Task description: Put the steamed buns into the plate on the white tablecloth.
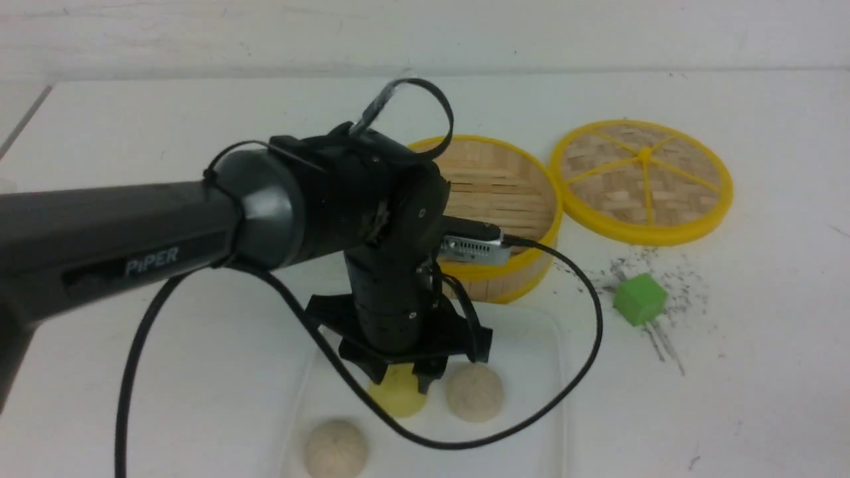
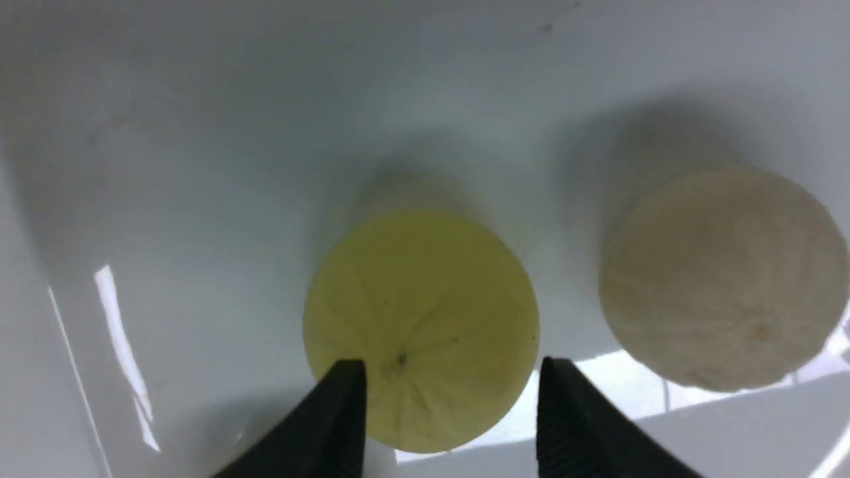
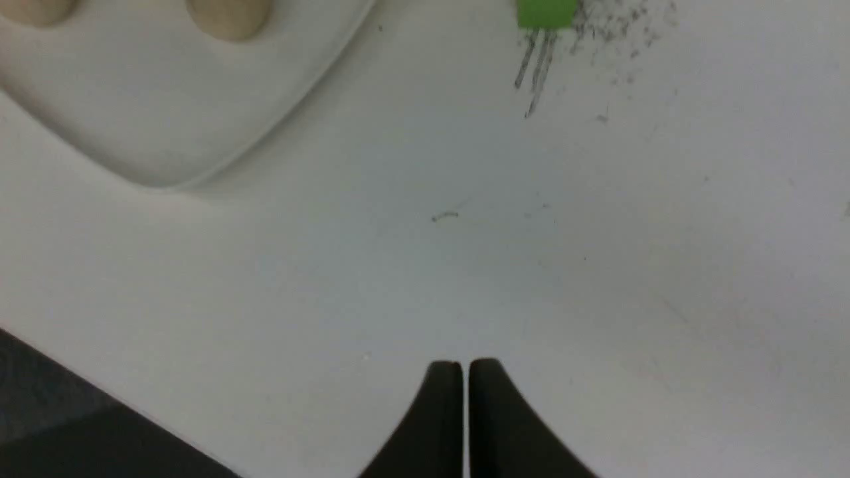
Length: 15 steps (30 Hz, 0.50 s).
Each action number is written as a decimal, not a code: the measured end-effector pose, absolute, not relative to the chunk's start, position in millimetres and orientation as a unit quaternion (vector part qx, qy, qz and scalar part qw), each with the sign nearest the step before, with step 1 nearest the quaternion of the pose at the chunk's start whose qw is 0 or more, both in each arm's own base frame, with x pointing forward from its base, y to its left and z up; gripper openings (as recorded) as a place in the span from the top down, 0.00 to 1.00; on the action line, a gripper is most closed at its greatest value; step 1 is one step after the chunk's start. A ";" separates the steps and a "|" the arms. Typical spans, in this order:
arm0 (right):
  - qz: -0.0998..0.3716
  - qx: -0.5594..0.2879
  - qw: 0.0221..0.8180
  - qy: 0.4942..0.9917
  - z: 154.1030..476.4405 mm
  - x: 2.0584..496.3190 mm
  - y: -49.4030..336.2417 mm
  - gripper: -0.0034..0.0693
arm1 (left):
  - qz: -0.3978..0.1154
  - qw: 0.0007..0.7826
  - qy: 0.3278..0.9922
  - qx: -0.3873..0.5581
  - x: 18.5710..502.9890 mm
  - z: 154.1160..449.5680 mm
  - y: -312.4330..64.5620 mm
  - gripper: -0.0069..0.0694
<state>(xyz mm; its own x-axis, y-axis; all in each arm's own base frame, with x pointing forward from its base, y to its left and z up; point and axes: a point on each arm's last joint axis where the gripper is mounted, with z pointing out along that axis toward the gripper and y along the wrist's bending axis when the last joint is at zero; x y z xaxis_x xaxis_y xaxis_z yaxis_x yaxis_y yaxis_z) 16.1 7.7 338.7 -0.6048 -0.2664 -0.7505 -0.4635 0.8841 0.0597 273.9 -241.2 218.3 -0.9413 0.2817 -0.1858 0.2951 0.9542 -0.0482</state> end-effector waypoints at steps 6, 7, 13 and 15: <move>0.185 -0.162 0.517 0.820 335.7 -21.9 -16.7 0.89 | -0.074 0.158 0.973 0.151 274.9 270.3 -241.8 0.38; 0.186 -0.162 0.521 0.817 336.5 -21.5 -16.5 0.89 | -0.075 0.160 0.973 0.150 274.9 271.7 -241.9 0.38; 0.218 -0.151 0.610 0.747 306.8 -1.7 -3.5 0.89 | -0.081 0.192 0.966 0.154 274.4 293.1 -238.7 0.45; 0.223 -0.150 0.620 0.738 293.8 8.9 3.5 0.89 | -0.079 0.191 0.966 0.155 274.4 293.0 -238.4 0.51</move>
